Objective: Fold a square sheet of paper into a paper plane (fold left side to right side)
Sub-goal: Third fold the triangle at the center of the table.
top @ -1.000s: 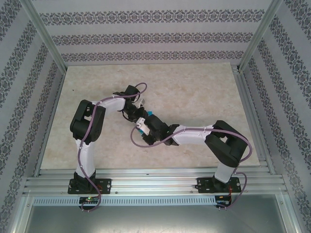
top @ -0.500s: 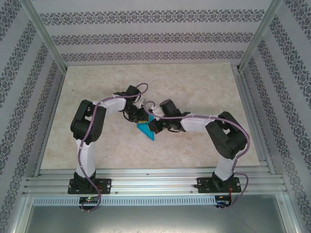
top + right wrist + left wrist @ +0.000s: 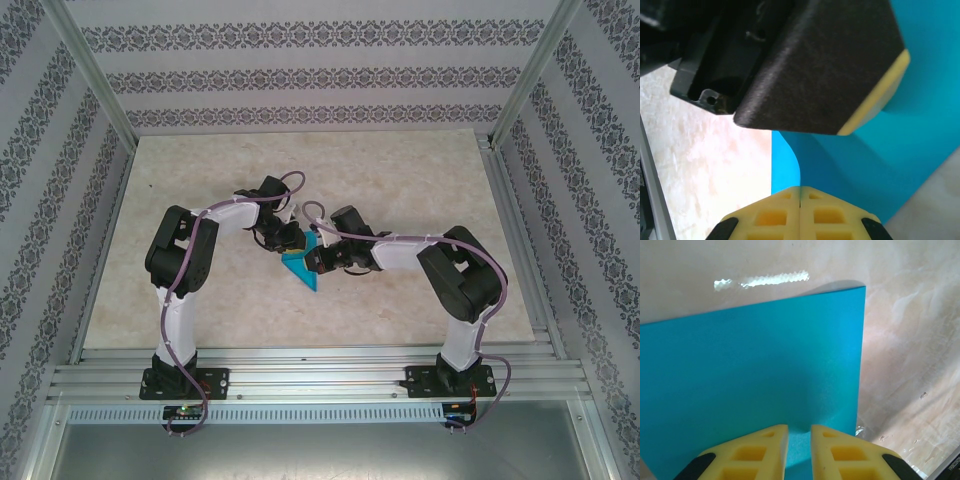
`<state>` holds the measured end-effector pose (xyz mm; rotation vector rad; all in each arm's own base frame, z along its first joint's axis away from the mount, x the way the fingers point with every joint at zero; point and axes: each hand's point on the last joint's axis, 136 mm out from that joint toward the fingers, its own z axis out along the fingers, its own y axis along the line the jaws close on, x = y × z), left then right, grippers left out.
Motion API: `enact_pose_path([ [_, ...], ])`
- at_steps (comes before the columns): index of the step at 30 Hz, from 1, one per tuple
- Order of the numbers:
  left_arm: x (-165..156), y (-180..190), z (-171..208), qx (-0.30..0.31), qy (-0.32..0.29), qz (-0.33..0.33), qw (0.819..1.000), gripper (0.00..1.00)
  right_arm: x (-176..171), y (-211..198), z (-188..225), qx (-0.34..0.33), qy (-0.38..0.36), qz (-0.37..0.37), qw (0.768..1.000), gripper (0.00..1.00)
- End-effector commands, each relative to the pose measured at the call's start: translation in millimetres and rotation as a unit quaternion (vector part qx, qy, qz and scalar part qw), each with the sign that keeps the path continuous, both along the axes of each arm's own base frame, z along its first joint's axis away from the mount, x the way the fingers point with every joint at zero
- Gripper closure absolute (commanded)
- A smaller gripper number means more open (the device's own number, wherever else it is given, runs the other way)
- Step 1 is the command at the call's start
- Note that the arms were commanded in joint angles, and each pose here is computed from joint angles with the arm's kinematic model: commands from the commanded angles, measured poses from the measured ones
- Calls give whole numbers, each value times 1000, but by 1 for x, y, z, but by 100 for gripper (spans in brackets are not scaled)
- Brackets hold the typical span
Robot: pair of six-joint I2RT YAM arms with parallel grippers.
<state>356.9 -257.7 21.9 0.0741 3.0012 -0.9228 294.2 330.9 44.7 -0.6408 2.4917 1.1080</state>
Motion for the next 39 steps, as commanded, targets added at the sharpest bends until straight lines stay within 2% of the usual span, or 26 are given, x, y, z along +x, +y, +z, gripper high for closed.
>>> enact_pose_path([
  [1,-10,2,-19,28,19,-13,999,78,3,0,-2,13,16,-10,1000,100],
  [21,-11,3,-22,34,20,-14,999,78,0,-16,-25,-33,64,-48,996,100],
  [39,-12,0,-23,32,19,-17,999,79,11,-9,-29,-40,63,-38,996,100],
])
